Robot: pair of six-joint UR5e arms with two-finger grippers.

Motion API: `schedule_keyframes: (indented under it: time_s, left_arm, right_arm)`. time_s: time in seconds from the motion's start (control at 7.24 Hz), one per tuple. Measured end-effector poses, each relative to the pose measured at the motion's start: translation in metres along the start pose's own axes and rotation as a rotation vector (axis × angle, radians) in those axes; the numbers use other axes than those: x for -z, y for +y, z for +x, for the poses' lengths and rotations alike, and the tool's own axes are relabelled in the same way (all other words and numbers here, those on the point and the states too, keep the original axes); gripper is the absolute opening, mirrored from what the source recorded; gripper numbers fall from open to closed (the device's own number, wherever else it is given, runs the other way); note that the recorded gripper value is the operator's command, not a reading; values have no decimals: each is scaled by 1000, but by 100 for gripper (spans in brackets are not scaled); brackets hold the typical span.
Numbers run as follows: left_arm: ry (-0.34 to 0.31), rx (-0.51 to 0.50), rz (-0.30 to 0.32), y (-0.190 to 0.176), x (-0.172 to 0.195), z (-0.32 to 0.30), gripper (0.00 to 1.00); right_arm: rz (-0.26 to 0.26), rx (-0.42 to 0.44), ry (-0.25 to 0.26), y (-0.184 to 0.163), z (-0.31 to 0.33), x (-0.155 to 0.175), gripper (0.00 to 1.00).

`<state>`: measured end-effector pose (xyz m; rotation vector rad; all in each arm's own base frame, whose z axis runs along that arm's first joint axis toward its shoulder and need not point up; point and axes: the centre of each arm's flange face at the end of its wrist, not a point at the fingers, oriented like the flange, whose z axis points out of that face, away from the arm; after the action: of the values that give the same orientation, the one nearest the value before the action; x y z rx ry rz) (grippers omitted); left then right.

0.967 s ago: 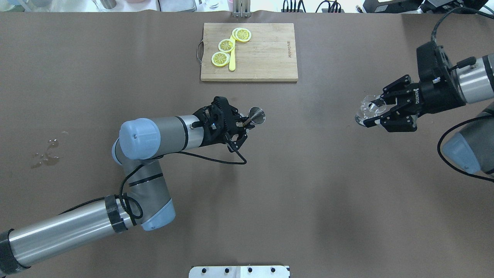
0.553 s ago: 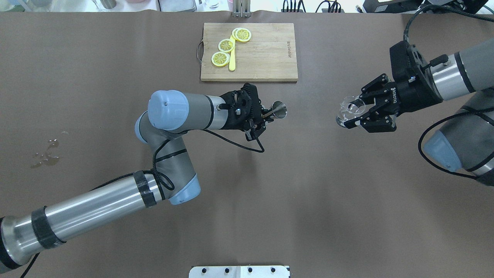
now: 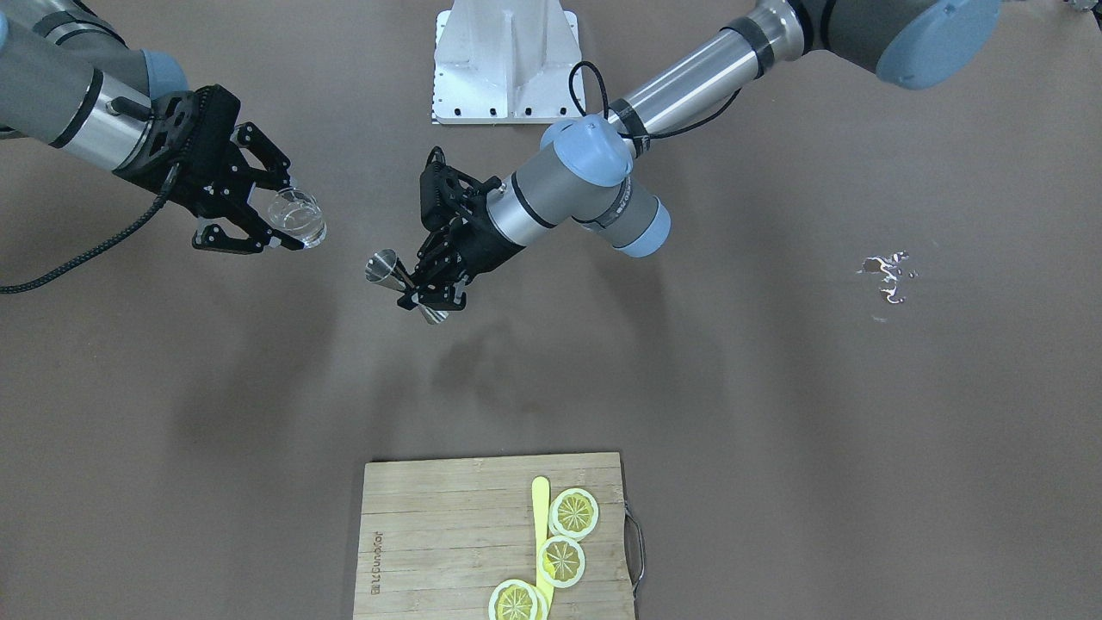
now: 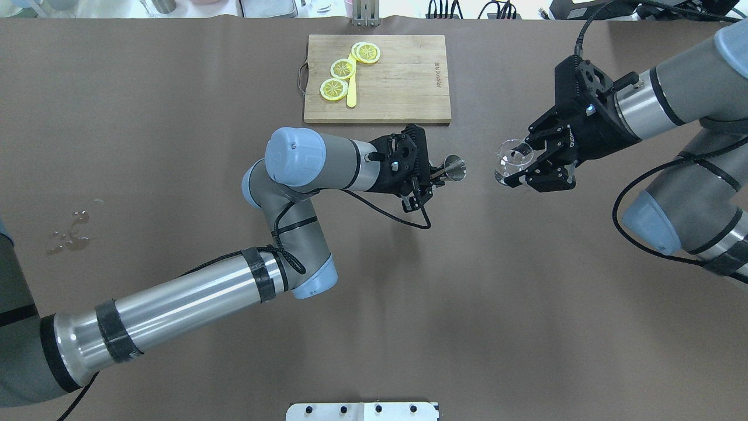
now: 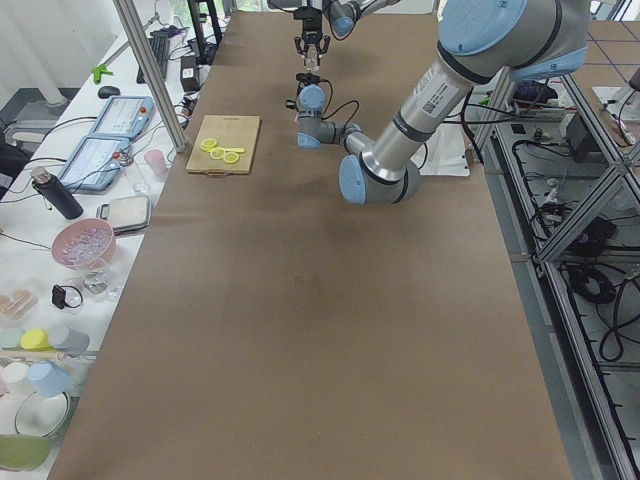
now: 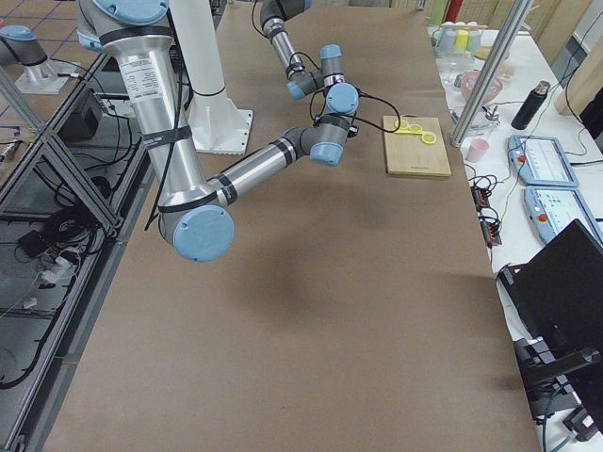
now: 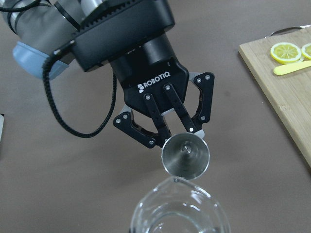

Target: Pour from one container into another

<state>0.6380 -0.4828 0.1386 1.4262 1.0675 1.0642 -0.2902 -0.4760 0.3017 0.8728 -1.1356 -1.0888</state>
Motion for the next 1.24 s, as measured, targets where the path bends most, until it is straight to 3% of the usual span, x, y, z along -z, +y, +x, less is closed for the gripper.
schedule_keyframes:
  time_s: [0.41,0.97,1.24]
  left_arm:
    - [18,17,15,-18,-12,10,0]
    - [18,17,26,-24,-13,11,0]
    - [21,13,39,-25,-13,15,0]
  right_arm:
    - [-103,17,6,-6,0,-12,0]
    - [-182,-23,-4,-6,-6,-17,0]
    - [-247,-40,0,-17,-13,-15,0]
